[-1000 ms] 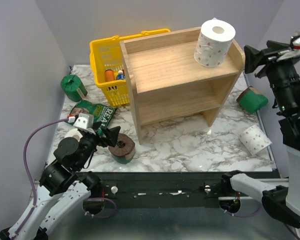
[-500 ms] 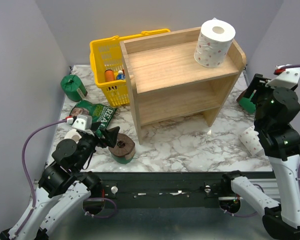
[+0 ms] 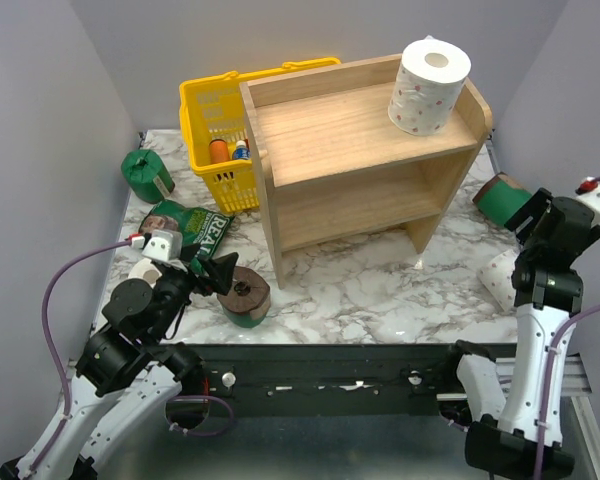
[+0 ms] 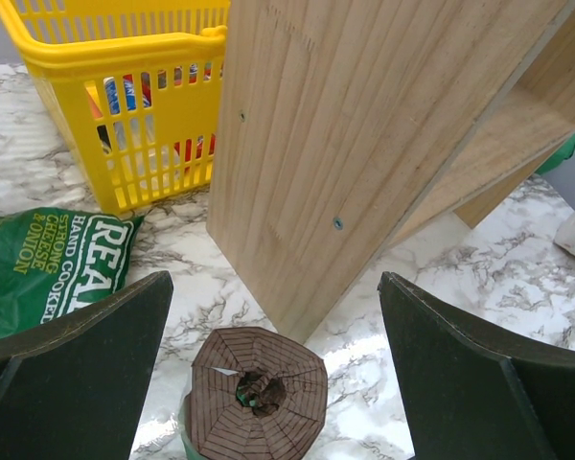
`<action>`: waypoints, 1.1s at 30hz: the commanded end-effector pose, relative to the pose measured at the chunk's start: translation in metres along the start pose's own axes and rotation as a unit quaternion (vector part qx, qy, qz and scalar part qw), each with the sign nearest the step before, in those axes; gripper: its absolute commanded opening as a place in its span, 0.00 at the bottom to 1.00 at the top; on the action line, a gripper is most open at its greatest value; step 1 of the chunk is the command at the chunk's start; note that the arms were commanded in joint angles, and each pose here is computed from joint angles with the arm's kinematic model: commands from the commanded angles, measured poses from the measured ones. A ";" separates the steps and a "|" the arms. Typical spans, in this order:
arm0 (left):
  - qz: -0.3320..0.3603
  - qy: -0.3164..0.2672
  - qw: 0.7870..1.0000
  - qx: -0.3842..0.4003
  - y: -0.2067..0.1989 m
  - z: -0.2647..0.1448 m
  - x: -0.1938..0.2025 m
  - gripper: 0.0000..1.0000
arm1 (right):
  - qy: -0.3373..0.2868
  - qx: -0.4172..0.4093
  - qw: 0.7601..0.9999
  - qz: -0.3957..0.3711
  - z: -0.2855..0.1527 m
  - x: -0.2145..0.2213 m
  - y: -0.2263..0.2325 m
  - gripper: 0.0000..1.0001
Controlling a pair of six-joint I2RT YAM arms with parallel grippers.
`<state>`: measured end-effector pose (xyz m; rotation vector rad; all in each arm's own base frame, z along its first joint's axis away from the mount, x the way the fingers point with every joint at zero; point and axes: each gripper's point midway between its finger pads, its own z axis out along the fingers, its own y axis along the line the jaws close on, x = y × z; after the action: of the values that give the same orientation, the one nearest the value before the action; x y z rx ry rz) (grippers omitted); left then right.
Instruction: Place and organize the paper towels onto the shelf
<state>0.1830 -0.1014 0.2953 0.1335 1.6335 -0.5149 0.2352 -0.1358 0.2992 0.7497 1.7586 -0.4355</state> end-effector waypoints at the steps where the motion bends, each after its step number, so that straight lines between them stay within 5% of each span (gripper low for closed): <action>1: 0.004 0.010 1.000 0.003 -0.002 0.005 0.006 0.99 | 0.077 -0.058 0.992 0.076 0.011 0.058 0.005 0.91; 8: 0.008 0.035 0.999 0.025 -0.012 0.014 0.015 0.99 | 0.123 0.013 0.980 0.156 0.027 0.116 -0.038 1.00; 16: 0.012 0.047 0.998 0.028 -0.014 0.016 0.020 0.99 | 0.066 0.125 0.965 0.222 0.027 0.113 -0.089 1.00; 33: 0.016 0.061 0.998 0.025 -0.015 0.022 0.026 0.99 | 0.124 0.127 0.950 0.257 0.057 0.162 -0.086 0.99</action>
<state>0.1931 -0.1254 0.2715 0.2188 1.7477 -0.5215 0.1793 -0.1873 0.1285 1.4365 1.7006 -0.2634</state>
